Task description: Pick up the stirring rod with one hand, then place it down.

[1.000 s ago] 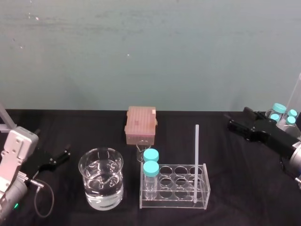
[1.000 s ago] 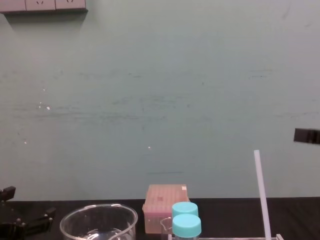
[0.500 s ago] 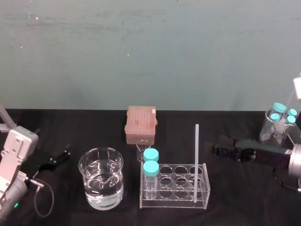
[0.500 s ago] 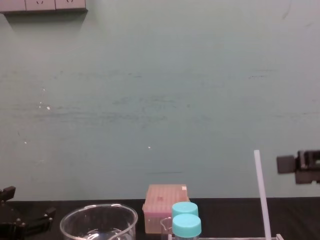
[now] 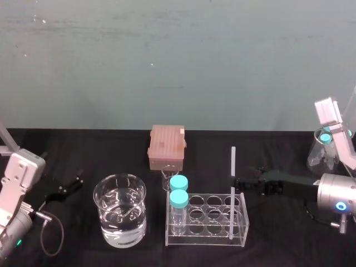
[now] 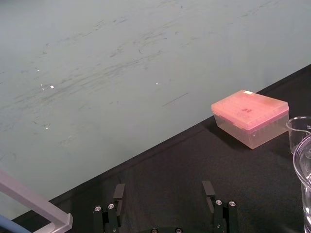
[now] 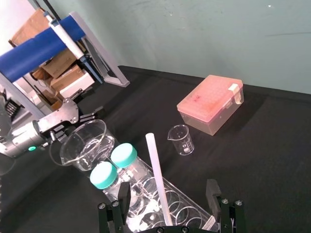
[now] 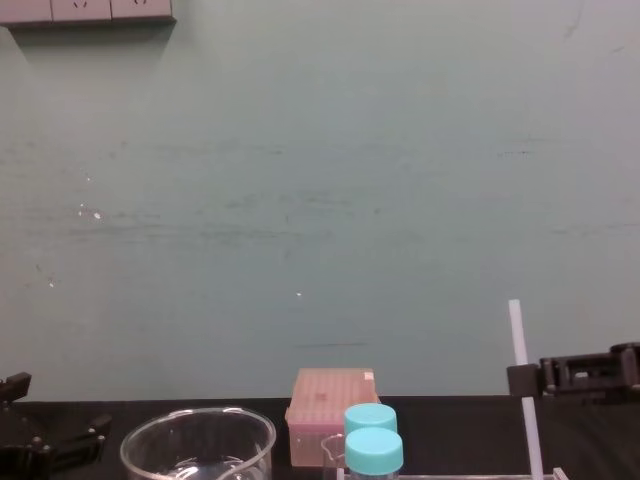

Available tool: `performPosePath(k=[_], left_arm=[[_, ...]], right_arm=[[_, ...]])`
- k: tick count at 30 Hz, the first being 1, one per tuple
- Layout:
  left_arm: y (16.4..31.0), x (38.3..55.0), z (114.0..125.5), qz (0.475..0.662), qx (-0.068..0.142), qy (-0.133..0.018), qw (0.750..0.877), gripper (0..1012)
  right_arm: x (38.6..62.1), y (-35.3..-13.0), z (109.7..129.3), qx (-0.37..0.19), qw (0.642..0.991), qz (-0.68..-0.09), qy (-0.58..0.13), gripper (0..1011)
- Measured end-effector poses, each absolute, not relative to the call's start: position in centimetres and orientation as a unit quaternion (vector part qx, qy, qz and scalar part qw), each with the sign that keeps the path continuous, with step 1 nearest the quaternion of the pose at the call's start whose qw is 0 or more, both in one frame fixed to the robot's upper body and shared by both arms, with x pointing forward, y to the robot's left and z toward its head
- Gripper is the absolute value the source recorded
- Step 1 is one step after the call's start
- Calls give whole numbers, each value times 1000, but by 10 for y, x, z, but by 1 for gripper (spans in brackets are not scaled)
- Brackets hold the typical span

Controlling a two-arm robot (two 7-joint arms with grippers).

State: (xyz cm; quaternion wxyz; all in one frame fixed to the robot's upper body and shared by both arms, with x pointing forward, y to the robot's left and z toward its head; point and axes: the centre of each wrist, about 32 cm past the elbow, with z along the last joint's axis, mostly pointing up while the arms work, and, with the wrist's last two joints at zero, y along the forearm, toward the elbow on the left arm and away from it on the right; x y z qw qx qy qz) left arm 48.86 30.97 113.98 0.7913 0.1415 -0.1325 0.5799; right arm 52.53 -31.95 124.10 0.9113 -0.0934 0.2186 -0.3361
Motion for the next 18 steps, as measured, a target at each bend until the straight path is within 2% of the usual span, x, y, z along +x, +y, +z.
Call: performPosePath(k=[18], left_arm=[[310, 489, 1140, 580, 141, -132, 791, 1005]], right_arm=[[533, -310, 1235, -93, 925, -318, 188, 1003]])
